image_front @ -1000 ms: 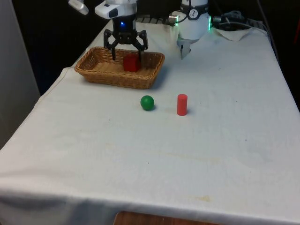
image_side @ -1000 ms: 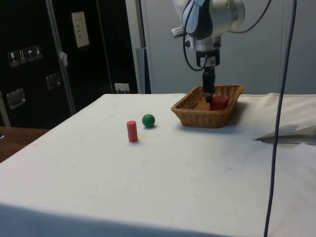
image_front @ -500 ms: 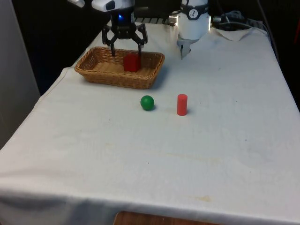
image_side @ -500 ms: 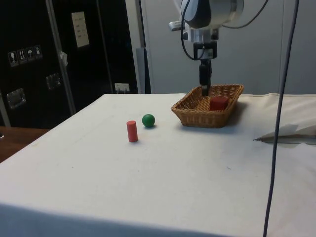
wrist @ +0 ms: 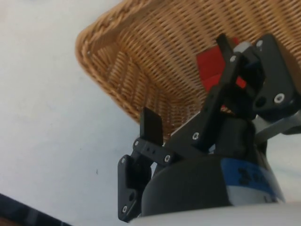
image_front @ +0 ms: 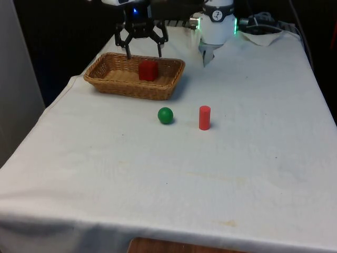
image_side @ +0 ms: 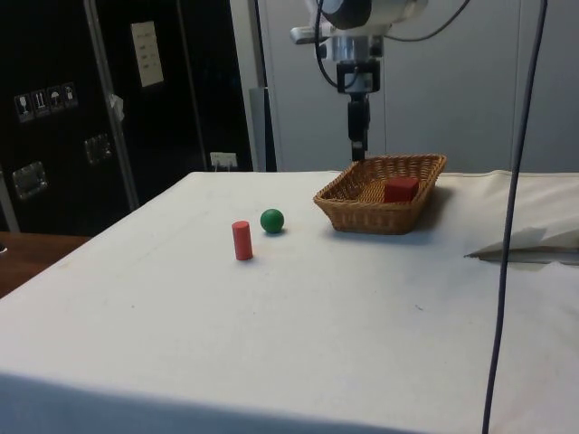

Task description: Pick up the object to the left of the cylinder and place it into the basket.

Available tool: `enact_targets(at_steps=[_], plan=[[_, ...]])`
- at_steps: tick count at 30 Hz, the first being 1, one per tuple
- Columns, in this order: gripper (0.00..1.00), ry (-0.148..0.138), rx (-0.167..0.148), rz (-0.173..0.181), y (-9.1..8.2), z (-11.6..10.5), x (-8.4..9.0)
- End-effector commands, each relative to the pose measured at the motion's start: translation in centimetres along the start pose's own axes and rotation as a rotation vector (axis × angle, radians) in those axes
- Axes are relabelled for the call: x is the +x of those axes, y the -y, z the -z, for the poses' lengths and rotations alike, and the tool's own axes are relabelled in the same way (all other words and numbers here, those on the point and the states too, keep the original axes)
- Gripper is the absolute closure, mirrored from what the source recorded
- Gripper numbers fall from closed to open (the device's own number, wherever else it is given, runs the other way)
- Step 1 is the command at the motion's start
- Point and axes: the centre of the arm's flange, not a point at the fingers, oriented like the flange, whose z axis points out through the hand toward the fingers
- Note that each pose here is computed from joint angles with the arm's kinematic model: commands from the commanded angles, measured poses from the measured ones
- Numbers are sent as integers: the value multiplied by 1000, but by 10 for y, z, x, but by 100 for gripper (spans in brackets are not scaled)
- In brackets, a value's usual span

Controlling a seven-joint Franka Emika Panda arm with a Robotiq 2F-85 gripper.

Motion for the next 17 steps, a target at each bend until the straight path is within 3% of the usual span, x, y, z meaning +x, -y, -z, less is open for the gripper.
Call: enact_targets(at_steps=[1,8,9,10,16,17], plan=[[0,11,-4,5,1,6,6],[0,13,14,33,11,20,23],[0,3,21,33,10,18,21],[0,15,15,35,11,21,25],[0,21,30,55,19,32,36],[0,12,39,56,18,32,36]])
